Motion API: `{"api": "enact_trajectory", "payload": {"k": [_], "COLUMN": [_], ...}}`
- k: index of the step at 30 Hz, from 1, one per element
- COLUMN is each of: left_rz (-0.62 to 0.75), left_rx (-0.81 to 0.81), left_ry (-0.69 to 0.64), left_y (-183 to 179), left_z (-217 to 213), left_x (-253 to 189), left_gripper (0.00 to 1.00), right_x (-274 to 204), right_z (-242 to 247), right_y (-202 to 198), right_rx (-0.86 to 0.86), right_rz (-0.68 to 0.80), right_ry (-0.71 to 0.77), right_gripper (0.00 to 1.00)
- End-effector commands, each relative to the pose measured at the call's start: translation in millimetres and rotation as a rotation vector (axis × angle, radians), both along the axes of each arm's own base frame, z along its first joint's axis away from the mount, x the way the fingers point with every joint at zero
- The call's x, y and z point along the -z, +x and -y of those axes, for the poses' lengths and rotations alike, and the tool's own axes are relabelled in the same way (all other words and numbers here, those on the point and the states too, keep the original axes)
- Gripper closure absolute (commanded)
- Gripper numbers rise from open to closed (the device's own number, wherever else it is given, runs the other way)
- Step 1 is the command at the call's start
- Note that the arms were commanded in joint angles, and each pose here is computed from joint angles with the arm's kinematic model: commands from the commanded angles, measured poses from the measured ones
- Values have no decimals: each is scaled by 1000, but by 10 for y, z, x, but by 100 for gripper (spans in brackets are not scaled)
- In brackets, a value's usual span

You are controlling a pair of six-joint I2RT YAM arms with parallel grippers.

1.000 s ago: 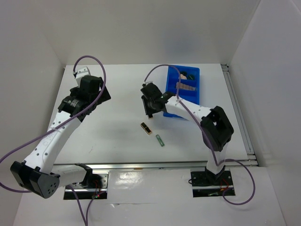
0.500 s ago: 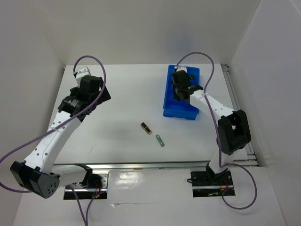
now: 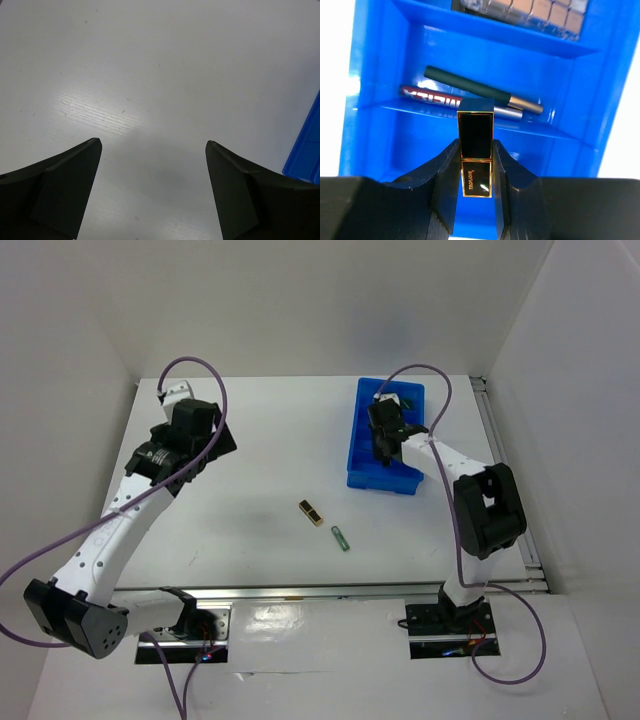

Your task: Organize the makeup

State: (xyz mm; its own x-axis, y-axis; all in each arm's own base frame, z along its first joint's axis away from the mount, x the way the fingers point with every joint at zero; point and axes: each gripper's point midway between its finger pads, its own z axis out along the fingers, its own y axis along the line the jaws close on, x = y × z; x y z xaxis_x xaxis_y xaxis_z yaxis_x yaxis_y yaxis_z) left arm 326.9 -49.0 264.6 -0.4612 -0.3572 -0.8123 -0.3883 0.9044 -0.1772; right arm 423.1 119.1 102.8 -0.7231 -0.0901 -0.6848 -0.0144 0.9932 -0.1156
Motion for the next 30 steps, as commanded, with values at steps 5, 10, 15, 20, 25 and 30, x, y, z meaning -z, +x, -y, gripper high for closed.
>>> {"api": "enact_trajectory", "payload": {"k": [5, 10, 15, 20, 25, 30], "left_rz": [61, 62, 62, 62, 62, 69], "left_rx": [6, -1, -1, -1, -1, 6], "left_ry": [-1, 5, 5, 5, 5, -3], "left_y": [68, 46, 46, 46, 54, 60], "left_z": [-6, -30, -30, -30, -27, -9], "left_x": [-217, -205, -205, -205, -184, -218], "left_gripper": [1, 1, 1, 1, 1, 1], "right_x": [143, 217, 78, -455, -792, -685], "right_z": [-52, -67, -88, -250, -535, -368], "right_y": [126, 123, 164, 153, -11, -20], "right_rx": [15, 10, 16, -19, -112, -16], "right_rz": [-1, -23, -7, 88, 136, 113], "right_ry": [20, 19, 31, 73, 141, 187], "right_gripper": [66, 54, 48, 48, 52, 68]}}
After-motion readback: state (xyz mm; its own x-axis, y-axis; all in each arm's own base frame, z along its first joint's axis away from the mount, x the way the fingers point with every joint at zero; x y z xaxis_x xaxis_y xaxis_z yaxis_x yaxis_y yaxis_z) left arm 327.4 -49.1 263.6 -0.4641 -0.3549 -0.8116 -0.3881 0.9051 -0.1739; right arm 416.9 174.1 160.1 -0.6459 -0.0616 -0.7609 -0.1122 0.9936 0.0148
